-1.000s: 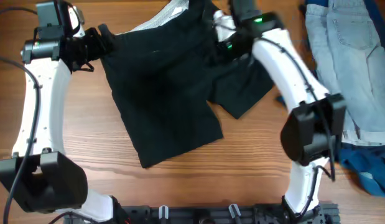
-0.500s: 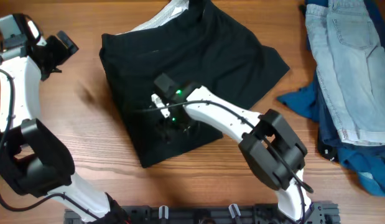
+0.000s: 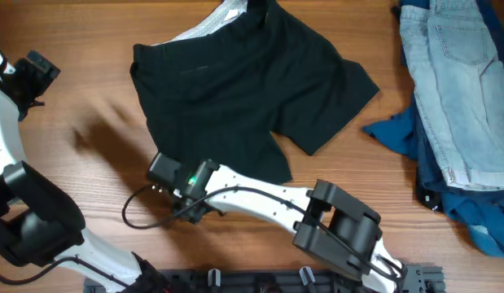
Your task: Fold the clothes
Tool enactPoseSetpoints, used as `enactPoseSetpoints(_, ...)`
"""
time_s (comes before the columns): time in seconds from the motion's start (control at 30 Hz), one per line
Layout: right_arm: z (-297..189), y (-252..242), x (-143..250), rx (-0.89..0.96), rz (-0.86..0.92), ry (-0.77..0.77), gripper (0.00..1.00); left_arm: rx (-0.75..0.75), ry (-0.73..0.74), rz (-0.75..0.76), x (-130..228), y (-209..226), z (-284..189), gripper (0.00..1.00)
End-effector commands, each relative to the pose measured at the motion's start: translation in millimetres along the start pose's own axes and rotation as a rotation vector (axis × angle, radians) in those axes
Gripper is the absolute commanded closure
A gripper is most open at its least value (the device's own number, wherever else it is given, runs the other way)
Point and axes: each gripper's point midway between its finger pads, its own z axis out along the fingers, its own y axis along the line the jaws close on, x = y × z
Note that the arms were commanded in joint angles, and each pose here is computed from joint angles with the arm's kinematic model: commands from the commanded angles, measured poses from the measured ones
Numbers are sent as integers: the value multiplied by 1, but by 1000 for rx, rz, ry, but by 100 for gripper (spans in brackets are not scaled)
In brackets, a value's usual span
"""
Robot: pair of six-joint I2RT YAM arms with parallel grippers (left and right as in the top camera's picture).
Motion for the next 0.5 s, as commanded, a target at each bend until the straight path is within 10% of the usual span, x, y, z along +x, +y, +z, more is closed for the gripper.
enactPoseSetpoints(0.0,3,-2,1,41,-55,8,29,-9,0,18,-1,3,1,0)
enactPoseSetpoints(0.17,10,-1,10,39,-90,46,72,-9,3,17,0,3,1,0)
enactPoseSetpoints(0.47,20,2,44,-12,-205,189,41,-13,13,19,3,4,1,0)
